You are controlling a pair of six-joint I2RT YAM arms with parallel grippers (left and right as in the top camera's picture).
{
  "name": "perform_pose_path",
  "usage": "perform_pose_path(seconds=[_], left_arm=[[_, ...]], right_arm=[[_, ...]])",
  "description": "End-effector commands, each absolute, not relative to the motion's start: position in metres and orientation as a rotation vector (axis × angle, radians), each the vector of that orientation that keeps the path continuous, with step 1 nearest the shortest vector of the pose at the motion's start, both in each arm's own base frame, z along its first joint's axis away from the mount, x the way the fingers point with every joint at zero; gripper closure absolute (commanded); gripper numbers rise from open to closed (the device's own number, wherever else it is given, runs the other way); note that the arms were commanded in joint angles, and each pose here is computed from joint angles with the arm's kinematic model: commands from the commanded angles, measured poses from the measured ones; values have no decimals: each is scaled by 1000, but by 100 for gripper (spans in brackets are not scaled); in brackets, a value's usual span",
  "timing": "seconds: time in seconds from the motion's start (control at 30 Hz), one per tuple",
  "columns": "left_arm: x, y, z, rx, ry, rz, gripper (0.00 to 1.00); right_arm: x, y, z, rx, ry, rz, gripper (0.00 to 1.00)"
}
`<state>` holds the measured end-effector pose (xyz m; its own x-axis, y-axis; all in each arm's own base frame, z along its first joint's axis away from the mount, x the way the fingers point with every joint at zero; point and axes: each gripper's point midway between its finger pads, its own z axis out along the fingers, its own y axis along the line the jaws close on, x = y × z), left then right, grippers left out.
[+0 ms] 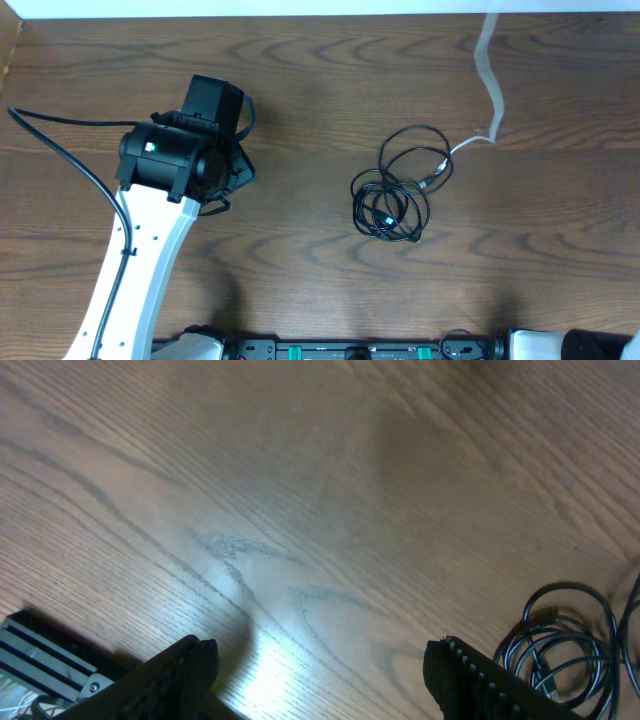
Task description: Untangle cables
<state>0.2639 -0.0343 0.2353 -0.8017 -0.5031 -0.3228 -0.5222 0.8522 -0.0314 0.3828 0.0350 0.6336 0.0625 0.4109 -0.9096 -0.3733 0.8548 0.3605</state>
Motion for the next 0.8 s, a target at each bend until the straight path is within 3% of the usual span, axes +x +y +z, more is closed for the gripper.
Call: perform_pose_path(seconds=[0.0,0.33,0.43,0.53,0.7,0.77], left_arm=[[265,-33,236,-779,2703,87,28],[269,-34,236,-778,2691,76,28],[269,-34,236,-778,2691,76,28],[269,-34,237,-777,2688,74,28],[272,-35,237,-777,2679,66,28],[271,-35,237,-777,2681,67,28]], right_arm=[[357,22,674,113,1236,587,99],[251,29,796,14,751,735,99],[236,38,805,-56,719,739,99],[245,63,791,-245,782,665,99],[333,43,728,24,1100,750,99],[346,58,713,-48,1164,801,99]])
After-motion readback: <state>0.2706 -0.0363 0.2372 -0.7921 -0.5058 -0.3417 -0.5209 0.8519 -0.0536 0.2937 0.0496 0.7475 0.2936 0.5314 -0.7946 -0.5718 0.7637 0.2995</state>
